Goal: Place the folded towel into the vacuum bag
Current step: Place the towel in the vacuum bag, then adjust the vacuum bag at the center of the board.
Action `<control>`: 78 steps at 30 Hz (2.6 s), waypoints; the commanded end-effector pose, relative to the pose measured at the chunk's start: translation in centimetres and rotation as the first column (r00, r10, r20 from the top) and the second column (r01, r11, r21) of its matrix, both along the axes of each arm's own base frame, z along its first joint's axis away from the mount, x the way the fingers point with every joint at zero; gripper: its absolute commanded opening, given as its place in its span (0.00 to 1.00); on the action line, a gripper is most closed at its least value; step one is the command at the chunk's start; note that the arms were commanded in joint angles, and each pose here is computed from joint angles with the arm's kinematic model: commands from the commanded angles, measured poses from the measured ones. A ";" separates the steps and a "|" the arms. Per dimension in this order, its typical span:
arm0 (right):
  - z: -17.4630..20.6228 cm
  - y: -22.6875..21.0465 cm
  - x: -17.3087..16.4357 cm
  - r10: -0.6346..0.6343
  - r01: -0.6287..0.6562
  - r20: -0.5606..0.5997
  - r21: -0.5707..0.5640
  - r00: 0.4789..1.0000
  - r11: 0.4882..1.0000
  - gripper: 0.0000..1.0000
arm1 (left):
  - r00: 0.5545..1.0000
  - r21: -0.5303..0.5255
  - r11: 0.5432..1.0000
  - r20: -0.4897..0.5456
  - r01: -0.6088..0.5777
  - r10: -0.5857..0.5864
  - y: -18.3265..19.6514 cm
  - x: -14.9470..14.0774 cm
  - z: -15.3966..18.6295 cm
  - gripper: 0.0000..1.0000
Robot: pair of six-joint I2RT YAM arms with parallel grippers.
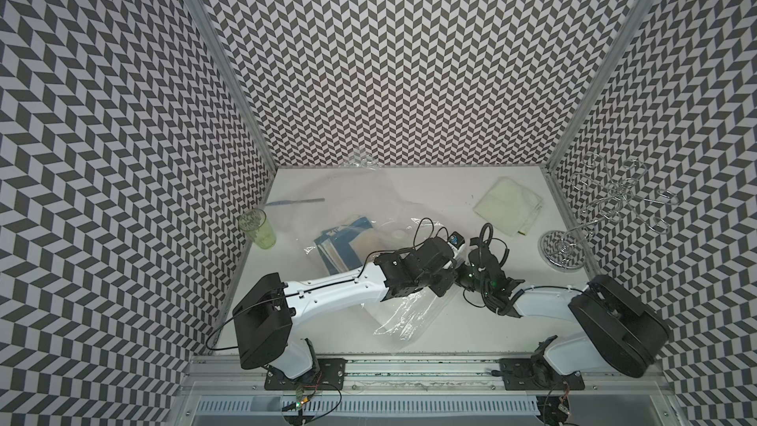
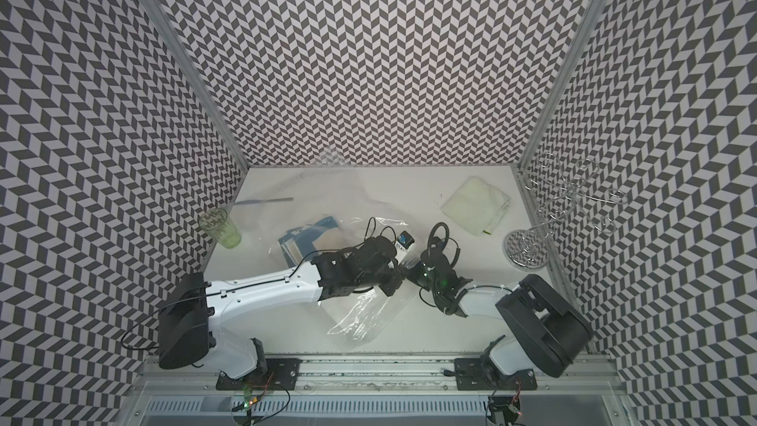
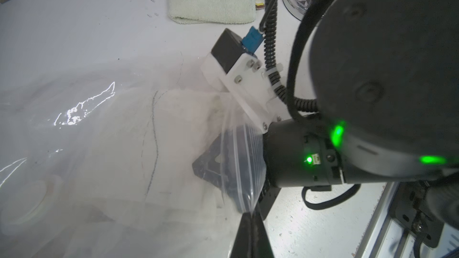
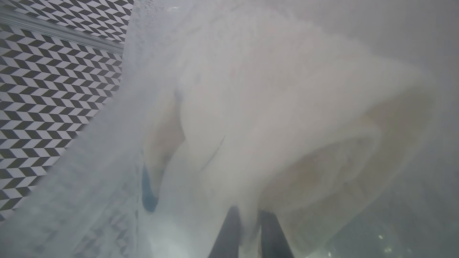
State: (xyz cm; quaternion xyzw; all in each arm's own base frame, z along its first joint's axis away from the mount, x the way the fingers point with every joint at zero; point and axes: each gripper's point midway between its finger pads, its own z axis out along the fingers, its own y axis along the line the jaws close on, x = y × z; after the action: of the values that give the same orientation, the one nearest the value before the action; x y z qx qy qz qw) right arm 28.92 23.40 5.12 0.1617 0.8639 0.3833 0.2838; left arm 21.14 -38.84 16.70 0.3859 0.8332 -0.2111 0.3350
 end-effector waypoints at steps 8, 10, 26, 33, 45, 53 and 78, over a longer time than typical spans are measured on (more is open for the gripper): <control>3.7 5.3 4.7 0.140 -0.155 0.257 0.038 0.956 0.987 0.17 | 0.994 -0.055 0.994 0.041 0.099 -0.096 -4.0 0.4 2.0 0.00; 3.9 5.6 5.4 0.144 -0.155 0.272 0.019 0.952 0.988 0.18 | 0.994 -0.053 0.993 0.043 0.103 -0.101 -4.0 0.4 1.9 0.00; 1.9 5.9 9.9 0.089 -0.103 0.198 0.066 0.976 0.992 0.51 | 0.992 -0.052 0.991 0.034 0.125 -0.124 -4.2 0.3 1.6 0.00; 2.3 2.8 5.5 0.093 -0.095 0.105 0.011 0.990 0.995 0.69 | 0.994 -0.100 0.989 0.016 0.110 -0.109 -3.7 0.0 3.1 0.16; 0.1 -7.8 -4.3 -0.060 0.022 -0.179 -0.208 0.982 0.978 0.71 | 0.985 -0.270 0.947 -0.062 -0.173 0.162 4.7 3.7 7.1 0.36; 9.4 -10.7 -0.2 -0.048 0.087 0.093 -0.470 0.994 0.878 0.53 | 0.947 -0.244 0.918 -0.150 -0.313 0.283 8.7 4.4 2.8 0.38; -5.2 9.5 -3.8 0.419 -0.493 -0.268 -0.349 0.868 0.797 0.39 | 0.676 -0.089 0.703 -0.383 -0.705 0.630 20.3 12.9 -10.5 0.39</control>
State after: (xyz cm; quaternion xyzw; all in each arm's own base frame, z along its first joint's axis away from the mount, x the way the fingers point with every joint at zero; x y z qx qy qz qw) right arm 30.92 30.03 2.79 -0.0676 0.9504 0.2074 0.2219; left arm 31.75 -18.71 5.27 -0.0216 0.9376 -0.2204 0.2679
